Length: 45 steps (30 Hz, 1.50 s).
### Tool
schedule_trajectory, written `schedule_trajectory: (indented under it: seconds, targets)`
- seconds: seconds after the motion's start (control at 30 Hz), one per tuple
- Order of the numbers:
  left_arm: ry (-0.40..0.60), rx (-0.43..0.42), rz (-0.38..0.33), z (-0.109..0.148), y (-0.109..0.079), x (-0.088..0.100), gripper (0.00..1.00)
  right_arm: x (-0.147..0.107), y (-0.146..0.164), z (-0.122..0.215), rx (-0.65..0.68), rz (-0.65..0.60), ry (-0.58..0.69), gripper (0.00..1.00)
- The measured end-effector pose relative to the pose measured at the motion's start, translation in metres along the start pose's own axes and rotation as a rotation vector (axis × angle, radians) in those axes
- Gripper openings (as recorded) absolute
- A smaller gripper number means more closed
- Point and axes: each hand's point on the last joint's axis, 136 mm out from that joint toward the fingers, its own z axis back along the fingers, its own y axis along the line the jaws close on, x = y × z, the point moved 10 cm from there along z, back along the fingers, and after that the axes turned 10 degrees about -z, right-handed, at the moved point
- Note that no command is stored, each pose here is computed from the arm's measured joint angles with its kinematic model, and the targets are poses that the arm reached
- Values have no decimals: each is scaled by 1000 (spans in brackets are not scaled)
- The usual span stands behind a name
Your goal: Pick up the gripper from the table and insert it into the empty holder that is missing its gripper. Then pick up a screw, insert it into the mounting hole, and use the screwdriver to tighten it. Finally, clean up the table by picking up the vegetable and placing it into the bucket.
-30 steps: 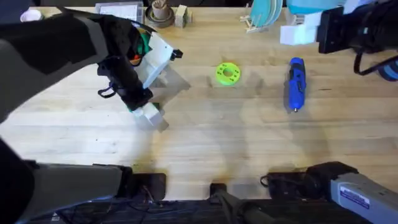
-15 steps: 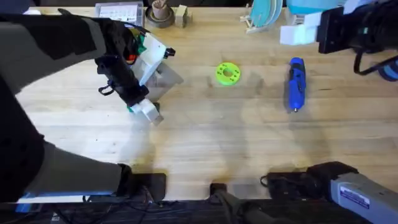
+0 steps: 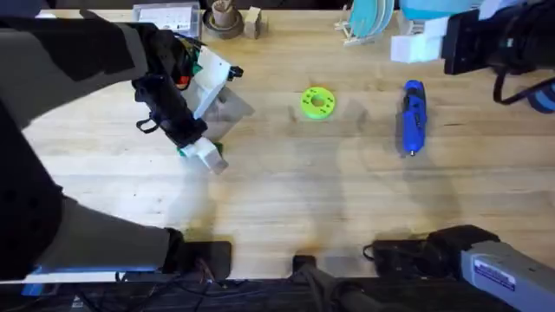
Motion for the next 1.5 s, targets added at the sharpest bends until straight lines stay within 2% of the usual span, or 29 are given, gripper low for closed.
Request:
schedule_trajectory:
  seconds: [0.03, 0.07, 0.23, 0.27, 0.43, 0.53, 0.67, 0.77, 0.97, 1.03, 1.17, 1.3, 1.5]
  targets:
    - [3, 5, 4, 0, 1, 0, 900, 0, 0, 0, 0, 0, 0, 992]
    - [12, 5, 8, -1, 1, -1, 792, 0, 0, 0, 0, 0, 0, 992]
    - [43, -11, 15, -3, 1, -5, 56, 0, 0, 0, 0, 0, 0, 994]
    - [40, -9, 12, -2, 1, -5, 20, 0, 0, 0, 0, 0, 0, 994]
    - [45, -14, 0, -2, 0, -5, 16, 0, 0, 0, 0, 0, 0, 994]
    - [73, -59, 0, 0, -7, -11, 16, 0, 0, 0, 0, 0, 0, 993]
    - [58, -47, -1, 18, -18, -18, 15, 0, 0, 0, 0, 0, 0, 993]
    - [-16, 37, -3, 50, -25, -22, 15, 0, 0, 0, 0, 0, 0, 993]
    - [-303, 400, -47, 129, -23, -18, 14, 0, 0, 0, 0, 0, 0, 994]
    - [-397, 524, -59, 148, -18, -13, 14, 0, 0, 0, 0, 0, 0, 994]
    - [-532, 695, -77, 172, -3, 0, 14, 0, 0, 0, 0, 0, 0, 994]
    - [-558, 728, -82, 171, 11, 12, 13, -1, 0, 0, -1, 0, 8, 994]
    - [-497, 648, -81, 139, 35, 30, 13, -8, -1, 0, -7, 3, 52, 993]
